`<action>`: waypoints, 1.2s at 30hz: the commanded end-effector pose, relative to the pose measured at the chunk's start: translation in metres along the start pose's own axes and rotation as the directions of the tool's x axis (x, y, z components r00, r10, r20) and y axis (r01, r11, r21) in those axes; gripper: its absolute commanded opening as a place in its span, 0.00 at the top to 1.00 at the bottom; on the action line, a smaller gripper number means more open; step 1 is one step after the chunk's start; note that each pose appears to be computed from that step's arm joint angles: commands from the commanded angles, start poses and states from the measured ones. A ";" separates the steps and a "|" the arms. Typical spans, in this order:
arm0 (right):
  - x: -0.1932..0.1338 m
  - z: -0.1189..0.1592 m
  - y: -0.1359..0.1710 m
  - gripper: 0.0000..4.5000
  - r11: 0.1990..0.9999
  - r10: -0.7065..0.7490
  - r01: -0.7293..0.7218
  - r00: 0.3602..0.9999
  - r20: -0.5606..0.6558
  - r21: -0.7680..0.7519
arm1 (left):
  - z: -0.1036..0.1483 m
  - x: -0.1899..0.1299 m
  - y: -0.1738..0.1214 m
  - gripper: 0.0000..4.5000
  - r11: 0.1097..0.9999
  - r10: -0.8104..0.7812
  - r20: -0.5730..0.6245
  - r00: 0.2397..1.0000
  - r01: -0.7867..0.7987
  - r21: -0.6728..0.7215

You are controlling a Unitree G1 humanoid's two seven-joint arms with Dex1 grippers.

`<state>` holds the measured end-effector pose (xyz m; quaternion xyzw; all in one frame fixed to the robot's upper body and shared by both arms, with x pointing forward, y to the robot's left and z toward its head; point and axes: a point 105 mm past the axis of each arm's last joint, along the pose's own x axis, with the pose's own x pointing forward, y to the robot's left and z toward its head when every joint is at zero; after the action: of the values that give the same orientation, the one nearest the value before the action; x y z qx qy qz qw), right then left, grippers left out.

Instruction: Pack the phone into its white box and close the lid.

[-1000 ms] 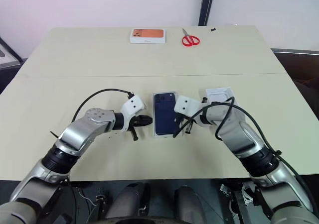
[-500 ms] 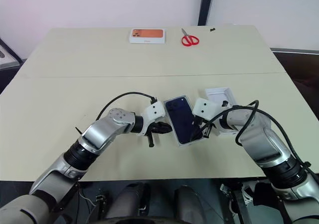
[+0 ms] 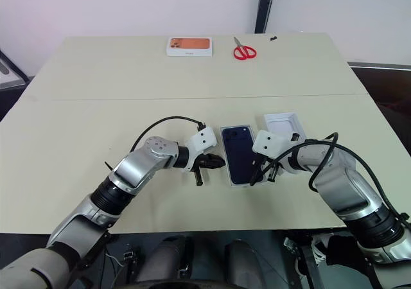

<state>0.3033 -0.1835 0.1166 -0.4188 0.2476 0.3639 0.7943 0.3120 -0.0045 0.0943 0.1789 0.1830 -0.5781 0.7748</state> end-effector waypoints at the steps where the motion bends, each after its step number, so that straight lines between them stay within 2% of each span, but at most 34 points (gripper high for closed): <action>1: 0.001 0.013 0.010 1.00 0.998 0.049 -0.047 0.997 0.056 -0.041 | 0.018 -0.004 0.009 0.93 0.998 0.047 0.057 0.997 -0.049 0.038; 13: 0.000 0.014 0.008 1.00 0.998 0.046 -0.043 0.997 0.060 -0.052 | 0.015 -0.007 0.016 0.93 0.996 0.092 0.063 0.994 -0.093 0.008; 18: -0.012 0.014 -0.007 1.00 0.999 0.004 -0.002 0.998 0.069 -0.032 | 0.001 -0.022 0.020 0.93 0.994 0.105 0.024 0.994 -0.106 0.003; 21: -0.027 0.026 -0.017 0.83 0.999 -0.004 -0.003 0.991 0.136 0.052 | -0.019 -0.049 0.018 0.95 0.996 0.091 -0.003 0.996 -0.091 -0.007; 26: -0.039 0.023 -0.031 0.28 0.971 -0.069 0.039 0.990 0.121 0.235 | -0.050 -0.103 0.017 0.95 0.987 0.120 0.017 0.993 -0.118 -0.105; 28: -0.039 0.019 -0.034 0.28 0.949 -0.082 0.045 0.991 0.105 0.311 | -0.057 -0.119 0.017 0.95 0.984 0.138 0.028 0.990 -0.134 -0.114; 31: -0.035 0.015 -0.037 0.28 0.901 -0.087 0.041 0.992 0.088 0.432 | -0.057 -0.138 0.020 0.95 0.980 0.196 0.079 0.977 -0.194 -0.034; 33: -0.029 0.010 -0.036 0.28 0.873 -0.078 0.041 0.995 0.055 0.486 | -0.052 -0.152 0.024 0.95 0.972 0.234 0.164 0.958 -0.236 -0.006; 36: -0.021 0.005 -0.035 0.28 0.836 -0.062 0.047 0.998 0.010 0.547 | -0.036 -0.164 0.020 0.95 0.974 0.209 0.288 0.935 -0.225 0.024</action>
<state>0.3156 -0.1997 0.1453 -0.1838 0.3188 0.2732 0.8888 0.2883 0.1559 0.1244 0.1375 0.0835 -0.4998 0.8511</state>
